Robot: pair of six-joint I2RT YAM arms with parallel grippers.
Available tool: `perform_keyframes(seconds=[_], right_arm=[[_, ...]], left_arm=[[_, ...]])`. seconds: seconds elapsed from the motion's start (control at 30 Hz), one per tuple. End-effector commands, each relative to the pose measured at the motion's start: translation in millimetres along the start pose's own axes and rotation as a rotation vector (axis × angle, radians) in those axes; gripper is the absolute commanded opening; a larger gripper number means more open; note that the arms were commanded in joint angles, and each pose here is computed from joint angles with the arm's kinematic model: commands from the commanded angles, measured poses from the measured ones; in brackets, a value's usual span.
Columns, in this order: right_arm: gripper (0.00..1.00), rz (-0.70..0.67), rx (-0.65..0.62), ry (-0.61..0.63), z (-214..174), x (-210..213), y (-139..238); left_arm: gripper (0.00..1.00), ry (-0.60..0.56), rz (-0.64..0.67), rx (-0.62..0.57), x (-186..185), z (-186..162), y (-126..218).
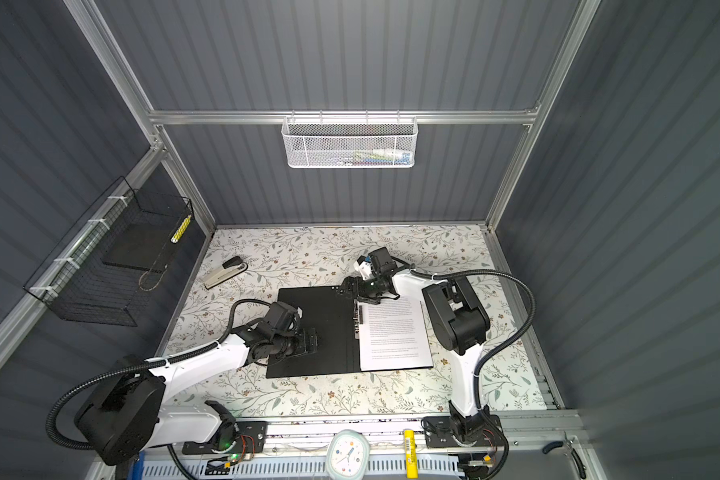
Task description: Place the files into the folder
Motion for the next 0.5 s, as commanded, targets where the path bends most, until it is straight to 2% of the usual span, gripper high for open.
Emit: perform_keyframes(seconds=[0.0,0.2,0.47], right_arm=[[0.99,0.035,0.029,0.001,-0.2,1.1,-8.0],[0.99,0.052,0.044,-0.013,-0.8,-1.9,-14.1],[0.99,0.123,0.029,0.0,1.5,15.6,-4.0]], left_arm=[[0.9,0.001,0.052,0.032,14.1,-9.7,-3.5],[0.9,0.003,0.048,0.029,13.7,-9.6,-2.9],[0.9,0.003,0.053,0.023,13.2,-8.1,-2.8]])
Point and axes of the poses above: each gripper's point midway between its finger pads, its own y axis back along the fingers, its own x axis along the line the jaws close on, z = x × y, the point moved 8 cm from there along y, back along the fingers, and after that the axes turned 4 degrees about y, right-handed, at the moved point
